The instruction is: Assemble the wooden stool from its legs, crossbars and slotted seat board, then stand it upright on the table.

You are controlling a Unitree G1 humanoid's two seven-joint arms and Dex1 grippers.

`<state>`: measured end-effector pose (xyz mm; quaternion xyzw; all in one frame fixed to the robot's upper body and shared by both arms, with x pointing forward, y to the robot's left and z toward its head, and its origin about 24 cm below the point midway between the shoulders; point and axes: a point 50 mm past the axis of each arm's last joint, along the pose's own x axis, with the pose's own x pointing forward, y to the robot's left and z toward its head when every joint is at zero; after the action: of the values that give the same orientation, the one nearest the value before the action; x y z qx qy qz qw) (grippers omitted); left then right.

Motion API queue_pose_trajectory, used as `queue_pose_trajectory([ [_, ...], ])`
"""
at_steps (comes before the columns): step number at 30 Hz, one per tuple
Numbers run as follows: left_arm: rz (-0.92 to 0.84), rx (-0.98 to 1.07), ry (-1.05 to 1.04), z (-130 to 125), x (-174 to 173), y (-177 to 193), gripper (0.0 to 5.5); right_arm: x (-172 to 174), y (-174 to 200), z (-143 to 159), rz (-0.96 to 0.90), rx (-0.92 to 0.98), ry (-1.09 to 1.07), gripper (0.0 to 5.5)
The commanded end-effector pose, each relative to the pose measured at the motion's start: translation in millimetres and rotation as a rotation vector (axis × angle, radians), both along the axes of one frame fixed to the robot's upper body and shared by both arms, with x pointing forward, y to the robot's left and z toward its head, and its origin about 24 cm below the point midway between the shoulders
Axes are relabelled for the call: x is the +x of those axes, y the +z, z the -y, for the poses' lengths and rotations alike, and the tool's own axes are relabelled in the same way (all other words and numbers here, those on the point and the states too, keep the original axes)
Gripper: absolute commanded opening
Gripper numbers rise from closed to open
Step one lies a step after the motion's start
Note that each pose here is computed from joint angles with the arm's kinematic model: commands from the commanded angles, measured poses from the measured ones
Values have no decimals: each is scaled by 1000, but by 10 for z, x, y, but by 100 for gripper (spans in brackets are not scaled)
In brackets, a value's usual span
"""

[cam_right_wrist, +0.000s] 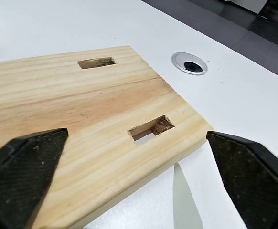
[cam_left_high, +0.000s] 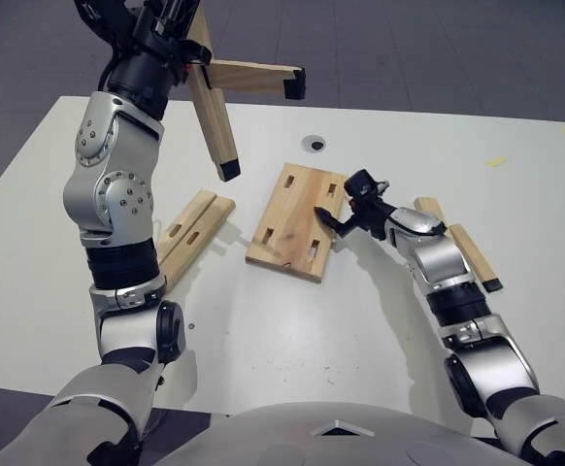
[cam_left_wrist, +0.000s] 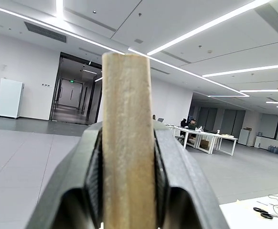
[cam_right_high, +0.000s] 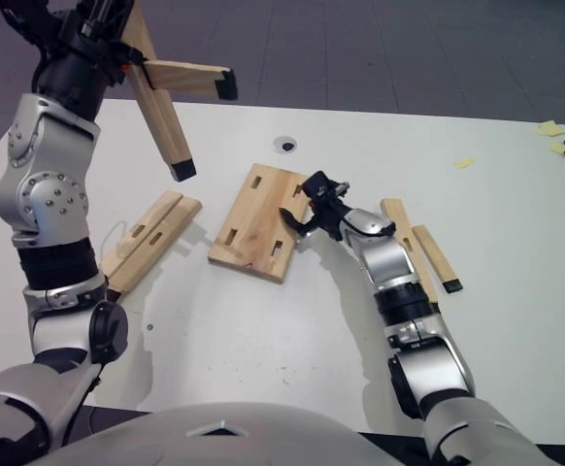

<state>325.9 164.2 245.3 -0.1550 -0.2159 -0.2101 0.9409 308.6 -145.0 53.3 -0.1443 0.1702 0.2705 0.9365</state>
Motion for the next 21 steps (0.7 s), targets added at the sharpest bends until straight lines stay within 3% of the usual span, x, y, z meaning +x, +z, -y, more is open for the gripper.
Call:
queue_pose_trajectory([
  [1,-1,-16,-26,104,-17,51,102,-197,-40,176,50,120,-150,540],
  [3,-2,-19,-41,184,-5,117,102,-151,559,151,249,371,-128,540],
  [6,1,-32,-94,317,-7,239,102,-301,1068,-66,307,579,105,540],
  [12,-6,-2,-219,588,-19,275,102,-329,1183,-457,234,637,227,540],
  [21,-14,-9,-305,840,-83,222,102,-192,1129,-810,175,661,193,540],
])
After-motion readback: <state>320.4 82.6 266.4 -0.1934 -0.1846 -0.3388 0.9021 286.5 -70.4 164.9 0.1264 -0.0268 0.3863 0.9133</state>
